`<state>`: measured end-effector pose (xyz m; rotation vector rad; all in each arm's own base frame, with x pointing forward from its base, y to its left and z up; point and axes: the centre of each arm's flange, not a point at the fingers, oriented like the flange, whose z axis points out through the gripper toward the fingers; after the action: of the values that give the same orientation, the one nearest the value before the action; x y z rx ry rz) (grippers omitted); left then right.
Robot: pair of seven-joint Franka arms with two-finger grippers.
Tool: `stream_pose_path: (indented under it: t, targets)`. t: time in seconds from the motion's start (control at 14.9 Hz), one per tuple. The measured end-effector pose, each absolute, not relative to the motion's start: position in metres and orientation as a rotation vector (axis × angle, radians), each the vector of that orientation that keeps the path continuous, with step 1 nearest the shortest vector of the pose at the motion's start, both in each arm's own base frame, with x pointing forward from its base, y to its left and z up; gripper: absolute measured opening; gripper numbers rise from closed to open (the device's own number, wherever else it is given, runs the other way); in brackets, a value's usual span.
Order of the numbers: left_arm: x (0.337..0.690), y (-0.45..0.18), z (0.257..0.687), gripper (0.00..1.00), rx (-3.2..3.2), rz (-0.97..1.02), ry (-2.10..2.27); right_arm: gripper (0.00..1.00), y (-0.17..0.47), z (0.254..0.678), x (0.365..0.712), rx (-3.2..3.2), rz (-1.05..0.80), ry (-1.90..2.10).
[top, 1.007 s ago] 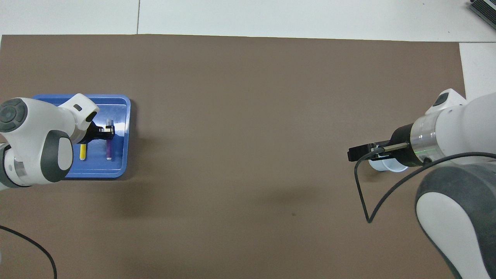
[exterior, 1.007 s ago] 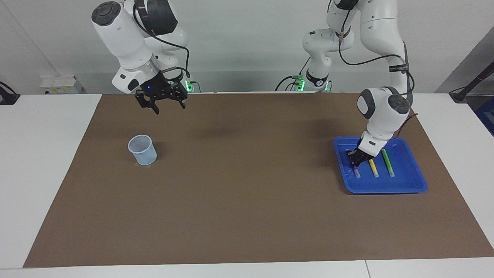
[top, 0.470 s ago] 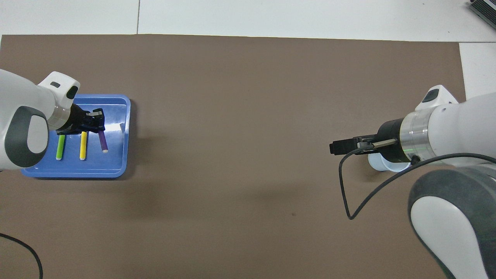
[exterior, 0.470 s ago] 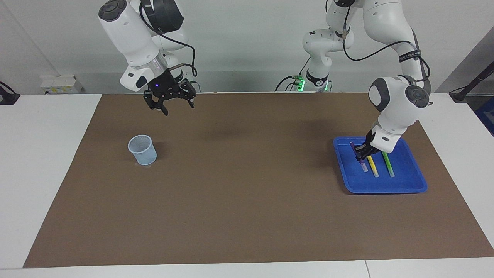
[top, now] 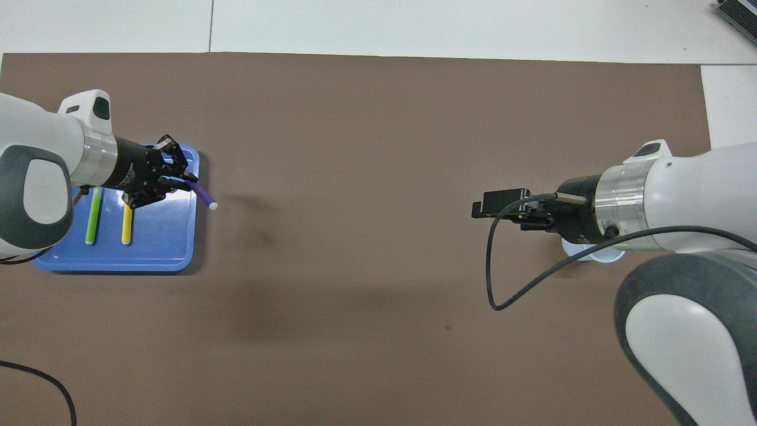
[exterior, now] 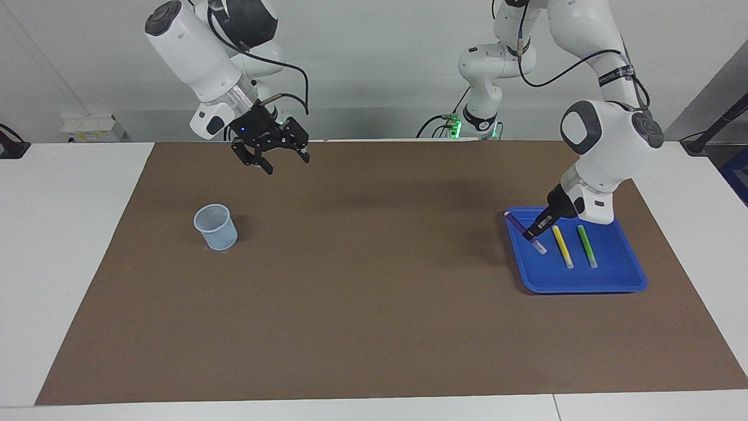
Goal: Transfer and insert pens with both arms
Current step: 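Lift the purple pen with the left gripper while the right gripper approaches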
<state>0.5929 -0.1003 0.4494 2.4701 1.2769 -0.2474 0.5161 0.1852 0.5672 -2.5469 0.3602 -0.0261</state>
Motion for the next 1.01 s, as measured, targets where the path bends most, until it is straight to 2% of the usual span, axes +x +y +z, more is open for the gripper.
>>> stream_pose_path:
  t: [0.34, 0.54, 1.01]
  targets:
    - [0.583, -0.128, 0.461, 0.16, 2.215, -0.448, 1.53, 1.0, 0.261, 0.567, 0.5, -2.46, -0.014, 0.5]
    - [0.574, -0.141, 0.479, 0.16, 2.086, -0.516, 1.688, 1.0, 0.28, 0.56, 0.505, -2.342, -0.006, 0.618]
    - [0.55, -0.174, 0.509, 0.16, 1.911, -0.603, 1.869, 1.0, 0.363, 0.508, 0.51, -2.247, -0.133, 0.681]
